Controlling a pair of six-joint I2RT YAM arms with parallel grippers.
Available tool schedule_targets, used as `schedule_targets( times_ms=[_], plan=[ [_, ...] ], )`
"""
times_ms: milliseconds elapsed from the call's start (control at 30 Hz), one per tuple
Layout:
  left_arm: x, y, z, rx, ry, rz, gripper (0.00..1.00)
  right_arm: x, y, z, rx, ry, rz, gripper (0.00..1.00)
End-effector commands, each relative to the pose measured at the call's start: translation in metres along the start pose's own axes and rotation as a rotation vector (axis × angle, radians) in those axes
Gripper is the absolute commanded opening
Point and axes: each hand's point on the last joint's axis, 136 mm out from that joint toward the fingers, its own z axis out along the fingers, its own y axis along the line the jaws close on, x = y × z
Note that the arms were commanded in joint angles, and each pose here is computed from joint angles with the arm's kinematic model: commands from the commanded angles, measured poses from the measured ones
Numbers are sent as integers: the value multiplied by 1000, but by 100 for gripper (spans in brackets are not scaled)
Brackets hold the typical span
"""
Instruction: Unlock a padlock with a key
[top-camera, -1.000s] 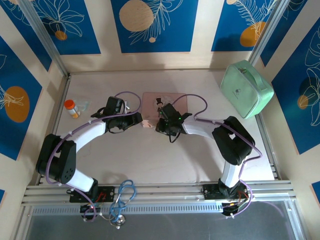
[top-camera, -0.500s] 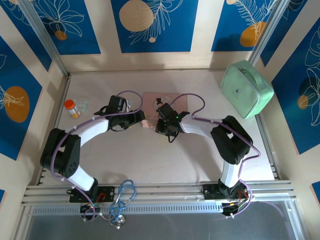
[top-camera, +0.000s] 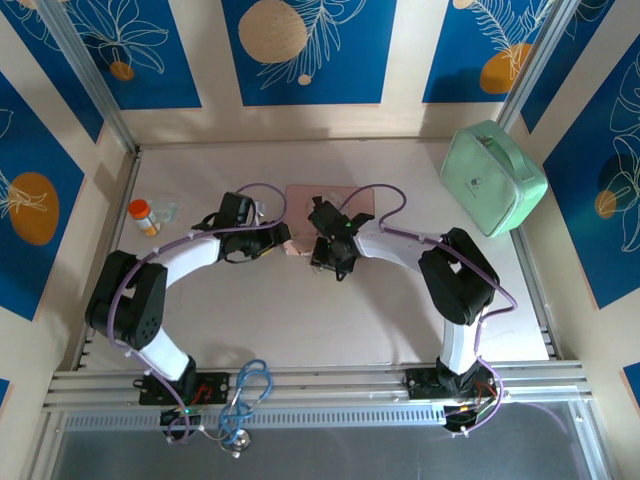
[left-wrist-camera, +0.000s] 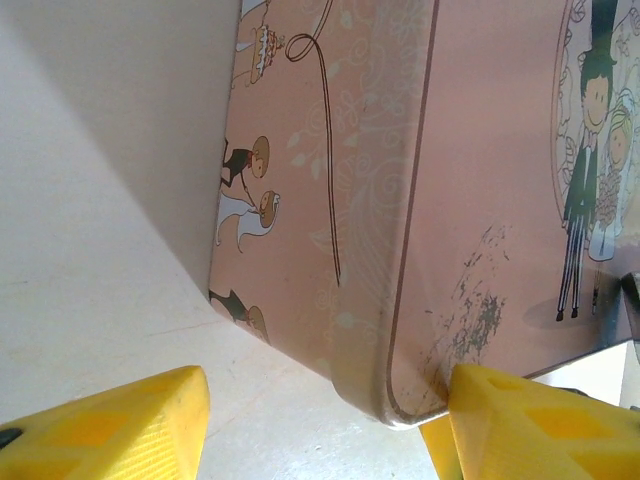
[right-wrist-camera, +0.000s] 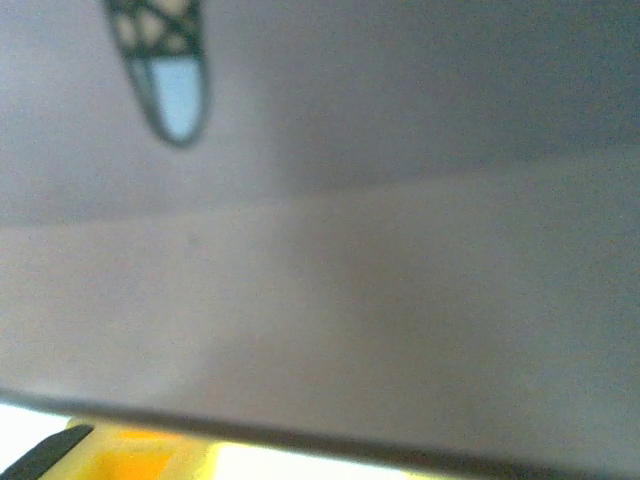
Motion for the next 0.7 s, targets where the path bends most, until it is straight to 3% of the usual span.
schedule_targets(
  times_ms=[0, 133, 333, 567, 667],
  plan=[
    [13, 1, -3, 6, 25, -13, 63, 23, -24, 8, 90, 93, 47, 48],
    [11, -2, -4, 15, 24, -7, 62, 15, -15, -7, 48, 21, -9, 54],
    [3, -12, -8, 33, 8, 0, 62, 10, -5, -36, -56, -146, -160, 56],
    [-6, -21, -9, 46, -1, 6, 60, 7, -7, -42, -178, -240, -189, 46],
    [-7, -22, -7, 47, 1, 9, 59, 6, -11, -36, -183, -248, -176, 32]
  ],
)
